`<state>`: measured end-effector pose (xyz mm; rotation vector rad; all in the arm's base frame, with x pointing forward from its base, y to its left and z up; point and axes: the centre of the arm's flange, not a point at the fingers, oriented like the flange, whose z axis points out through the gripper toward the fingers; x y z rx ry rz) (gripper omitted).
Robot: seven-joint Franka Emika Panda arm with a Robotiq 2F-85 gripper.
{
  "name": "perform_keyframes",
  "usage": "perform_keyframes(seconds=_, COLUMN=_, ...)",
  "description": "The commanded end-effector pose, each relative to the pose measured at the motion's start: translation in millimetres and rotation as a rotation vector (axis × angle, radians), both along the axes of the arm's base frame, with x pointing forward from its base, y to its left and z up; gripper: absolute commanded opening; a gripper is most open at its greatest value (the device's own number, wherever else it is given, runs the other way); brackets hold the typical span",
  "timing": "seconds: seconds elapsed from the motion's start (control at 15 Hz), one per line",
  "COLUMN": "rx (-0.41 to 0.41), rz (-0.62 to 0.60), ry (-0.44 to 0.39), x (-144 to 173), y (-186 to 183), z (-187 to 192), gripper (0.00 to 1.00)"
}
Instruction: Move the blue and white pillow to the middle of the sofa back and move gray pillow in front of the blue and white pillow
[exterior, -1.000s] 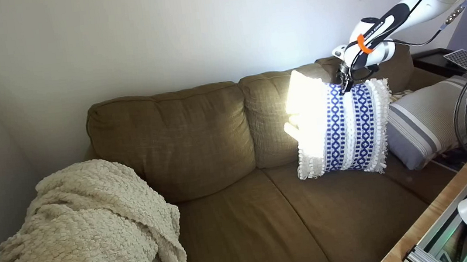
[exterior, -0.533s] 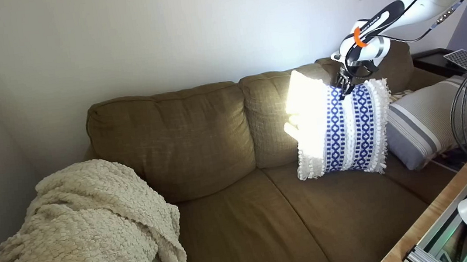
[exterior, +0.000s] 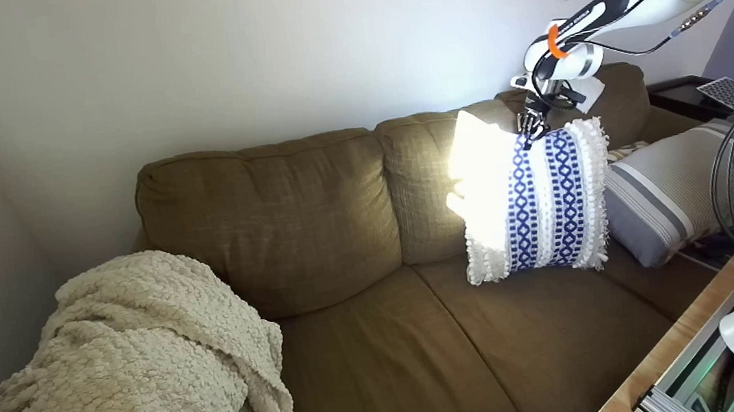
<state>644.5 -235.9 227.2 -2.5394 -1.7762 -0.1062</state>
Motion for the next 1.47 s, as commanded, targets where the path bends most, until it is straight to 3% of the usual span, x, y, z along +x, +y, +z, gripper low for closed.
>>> perform_keyframes(seconds=0.0, rx=0.05, rz=0.121, ry=0.031, x=5, y=35, z=23, gripper=0.04)
perform_keyframes(seconds=0.33, rx=0.044, rz=0.283, ry=0.054, x=11, y=80, z=54, gripper=0.04)
perform_keyframes(seconds=0.47, rx=0.069, rz=0.316, ry=0.019, x=16, y=96, z=64, gripper=0.04)
perform_keyframes(seconds=0.93, rx=0.173, rz=0.271, ry=-0.051, x=23, y=116, z=75, gripper=0.04)
perform_keyframes(seconds=1.4, rx=0.144, rz=0.244, ry=-0.039, x=25, y=109, z=70, gripper=0.04)
